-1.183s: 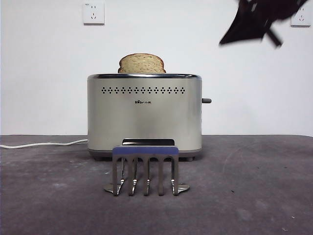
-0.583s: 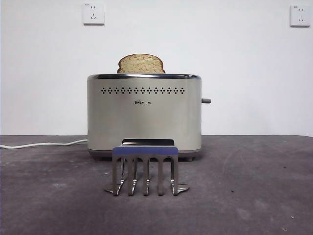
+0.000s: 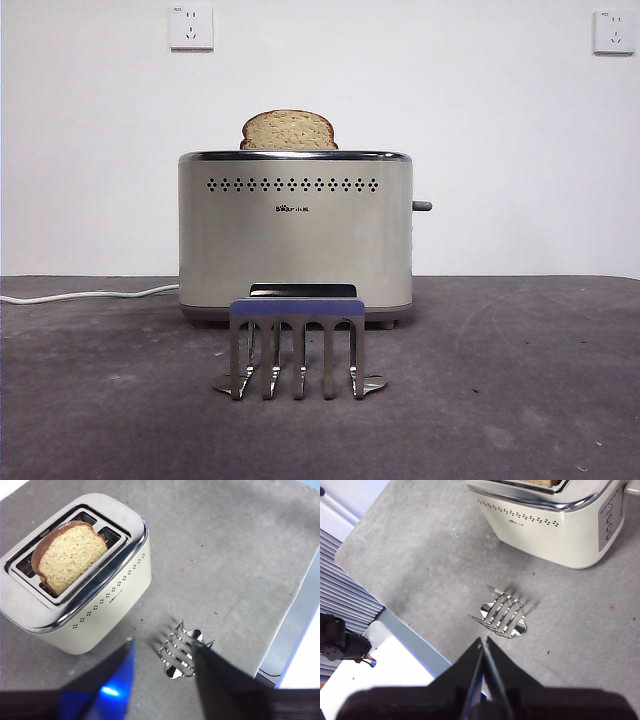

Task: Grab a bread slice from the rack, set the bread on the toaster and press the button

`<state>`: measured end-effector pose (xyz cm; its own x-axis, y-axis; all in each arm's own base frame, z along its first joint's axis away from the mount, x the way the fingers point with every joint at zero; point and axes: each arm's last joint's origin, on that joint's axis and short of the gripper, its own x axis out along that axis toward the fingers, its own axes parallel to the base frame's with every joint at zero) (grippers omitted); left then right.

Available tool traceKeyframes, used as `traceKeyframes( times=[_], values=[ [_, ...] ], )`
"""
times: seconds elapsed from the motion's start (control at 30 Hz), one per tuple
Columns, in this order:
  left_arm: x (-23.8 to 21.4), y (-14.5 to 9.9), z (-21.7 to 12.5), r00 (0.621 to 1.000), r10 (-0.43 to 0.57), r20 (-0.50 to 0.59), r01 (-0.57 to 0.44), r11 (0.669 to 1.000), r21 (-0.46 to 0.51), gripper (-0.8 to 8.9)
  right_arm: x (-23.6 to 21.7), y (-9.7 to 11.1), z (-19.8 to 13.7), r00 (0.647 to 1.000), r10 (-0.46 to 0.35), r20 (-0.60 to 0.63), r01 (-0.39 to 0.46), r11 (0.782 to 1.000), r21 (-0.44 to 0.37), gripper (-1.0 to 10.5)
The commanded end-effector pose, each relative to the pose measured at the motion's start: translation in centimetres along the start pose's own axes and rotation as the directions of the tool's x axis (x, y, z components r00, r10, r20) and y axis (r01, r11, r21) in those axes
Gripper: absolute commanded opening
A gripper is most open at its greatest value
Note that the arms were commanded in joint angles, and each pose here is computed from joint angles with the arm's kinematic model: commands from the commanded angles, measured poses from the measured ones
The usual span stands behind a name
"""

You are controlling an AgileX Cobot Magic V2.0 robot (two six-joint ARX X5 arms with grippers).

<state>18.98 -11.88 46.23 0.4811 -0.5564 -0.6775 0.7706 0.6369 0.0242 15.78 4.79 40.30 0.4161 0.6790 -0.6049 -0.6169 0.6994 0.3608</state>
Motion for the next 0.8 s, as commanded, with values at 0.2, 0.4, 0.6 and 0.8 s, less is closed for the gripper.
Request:
traceKeyframes(
  times=[0.2, 0.4, 0.6, 0.8],
  values=[
    [0.27, 0.0, -0.12, 1.0, -0.002, -0.011, 0.002, 1.0, -0.008, -0.04, 0.13, -0.12, -0.06, 1.0, -0.003, -0.003, 0.003, 1.0, -0.004, 0.0],
    [0.27, 0.02, -0.05, 1.0, -0.001, -0.004, 0.0, 1.0, -0.006, -0.04, 0.13, -0.13, -0.06, 1.0, -0.006, -0.004, 0.006, 1.0, -0.004, 0.0],
    [0.27, 0.04, 0.05, 1.0, 0.002, 0.006, -0.002, 1.0, -0.003, -0.04, 0.13, -0.13, -0.06, 1.0, -0.006, -0.004, 0.006, 1.0, -0.004, 0.0],
    [-0.62, 0.19, -0.17, 0.999, 0.038, 0.024, -0.039, 0.999, 0.026, -0.04, 0.13, -0.13, -0.06, 1.0, -0.006, -0.004, 0.006, 1.0, -0.005, 0.0]
  ],
)
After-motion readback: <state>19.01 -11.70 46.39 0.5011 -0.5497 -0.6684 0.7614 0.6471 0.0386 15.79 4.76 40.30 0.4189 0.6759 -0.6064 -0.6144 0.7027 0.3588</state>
